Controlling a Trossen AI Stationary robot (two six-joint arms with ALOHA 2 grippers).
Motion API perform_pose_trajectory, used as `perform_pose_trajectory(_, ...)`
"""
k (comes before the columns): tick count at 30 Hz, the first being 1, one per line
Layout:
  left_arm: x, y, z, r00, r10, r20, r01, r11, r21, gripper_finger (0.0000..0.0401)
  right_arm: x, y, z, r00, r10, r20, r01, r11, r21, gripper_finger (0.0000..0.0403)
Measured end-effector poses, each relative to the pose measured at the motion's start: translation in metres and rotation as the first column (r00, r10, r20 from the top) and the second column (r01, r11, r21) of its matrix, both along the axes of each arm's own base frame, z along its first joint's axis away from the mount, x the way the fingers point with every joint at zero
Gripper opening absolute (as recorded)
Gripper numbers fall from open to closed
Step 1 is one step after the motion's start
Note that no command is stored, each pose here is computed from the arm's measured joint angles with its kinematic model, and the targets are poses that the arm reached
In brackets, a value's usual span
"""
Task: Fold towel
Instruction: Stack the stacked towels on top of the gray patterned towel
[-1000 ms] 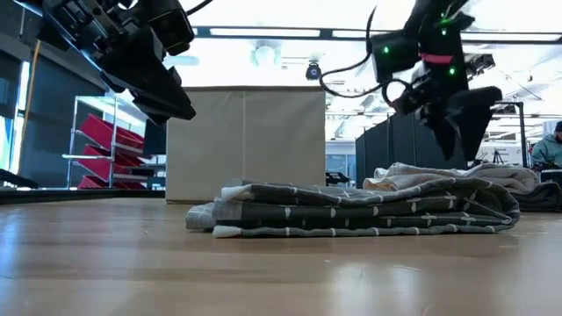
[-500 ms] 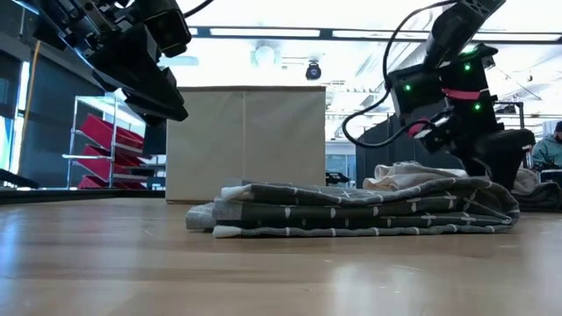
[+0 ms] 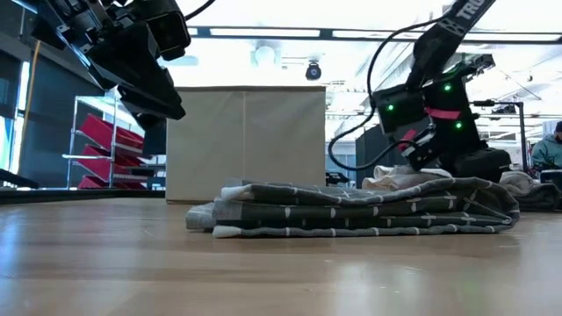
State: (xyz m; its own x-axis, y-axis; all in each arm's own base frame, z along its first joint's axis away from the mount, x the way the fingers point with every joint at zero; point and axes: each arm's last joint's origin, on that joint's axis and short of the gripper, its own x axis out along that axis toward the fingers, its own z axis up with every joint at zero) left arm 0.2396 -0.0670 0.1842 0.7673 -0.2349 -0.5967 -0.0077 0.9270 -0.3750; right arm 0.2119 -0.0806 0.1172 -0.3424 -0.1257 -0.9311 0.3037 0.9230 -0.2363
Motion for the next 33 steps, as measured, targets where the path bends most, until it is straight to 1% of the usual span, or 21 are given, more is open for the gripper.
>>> perform_pose_trajectory(3, 0.0, 0.0, 0.0, 1.0, 0.0, -0.001, 0.0, 1.0, 0.0, 0.0074, 0.0, -0.003, 0.0, 0.998, -0.066, 0.013, 0.067, 0.996, -0.052, 0.0094)
perform_pose_trajectory(4, 0.0, 0.0, 0.0, 1.0, -0.002, 0.0, 0.002, 1.0, 0.002, 0.0074, -0.001, -0.002, 0.001, 0.996, -0.082, 0.018, 0.083, 0.995, -0.056, 0.0078)
perform_pose_trajectory(6, 0.0, 0.001, 0.0, 1.0, -0.005, 0.003, 0.005, 1.0, 0.013, 0.0074, 0.002, 0.0, 0.009, 0.992, -0.119, 0.046, 0.121, 0.991, -0.048, 0.008)
perform_pose_trajectory(9, 0.001, 0.004, 0.0, 1.0, -0.006, 0.008, 0.006, 1.0, 0.026, 0.0074, 0.01, 0.009, 0.03, 0.978, -0.181, 0.103, 0.18, 0.983, 0.017, 0.008)
perform_pose_trajectory(12, 0.002, 0.007, 0.002, 1.0, -0.002, 0.022, 0.002, 0.999, 0.037, 0.0074, 0.018, 0.02, 0.067, 0.954, -0.24, 0.182, 0.234, 0.971, 0.056, 0.008)
perform_pose_trajectory(17, 0.002, 0.013, 0.004, 0.999, -0.001, 0.036, -0.001, 0.998, 0.063, 0.0074, 0.027, 0.051, 0.132, 0.899, -0.343, 0.273, 0.342, 0.938, 0.053, 0.008)
perform_pose_trajectory(19, 0.003, 0.016, 0.004, 0.999, 0.005, 0.042, -0.008, 0.997, 0.074, 0.0074, 0.029, 0.066, 0.152, 0.882, -0.377, 0.284, 0.376, 0.925, 0.06, 0.008)
perform_pose_trajectory(21, 0.003, 0.019, 0.004, 0.999, 0.017, 0.037, -0.02, 0.996, 0.082, 0.0074, 0.032, 0.083, 0.166, 0.854, -0.424, 0.302, 0.416, 0.904, 0.097, 0.008)
perform_pose_trajectory(23, 0.003, 0.021, 0.003, 0.999, 0.033, 0.028, -0.035, 0.995, 0.095, 0.0074, 0.036, 0.098, 0.176, 0.814, -0.486, 0.318, 0.465, 0.874, 0.144, 0.008)
perform_pose_trajectory(24, 0.001, 0.022, 0.001, 1.0, 0.03, 0.006, -0.031, 0.993, 0.114, 0.0074, 0.036, 0.105, 0.177, 0.792, -0.521, 0.317, 0.5, 0.853, 0.153, 0.008)
perform_pose_trajectory(28, -0.01, 0.024, -0.011, 0.989, -0.009, -0.15, 0.039, 0.979, 0.201, 0.0074, 0.034, 0.134, 0.177, 0.702, -0.641, 0.311, 0.635, 0.761, 0.134, 0.008)
perform_pose_trajectory(30, -0.018, 0.025, -0.017, 0.968, -0.025, -0.249, 0.089, 0.964, 0.249, 0.0074, 0.031, 0.148, 0.175, 0.633, -0.701, 0.328, 0.716, 0.692, 0.096, 0.008)
perform_pose_trajectory(33, -0.03, 0.027, -0.027, 0.93, -0.006, -0.368, 0.133, 0.937, 0.322, 0.0074, 0.03, 0.165, 0.17, 0.502, -0.778, 0.379, 0.827, 0.559, 0.053, 0.008)
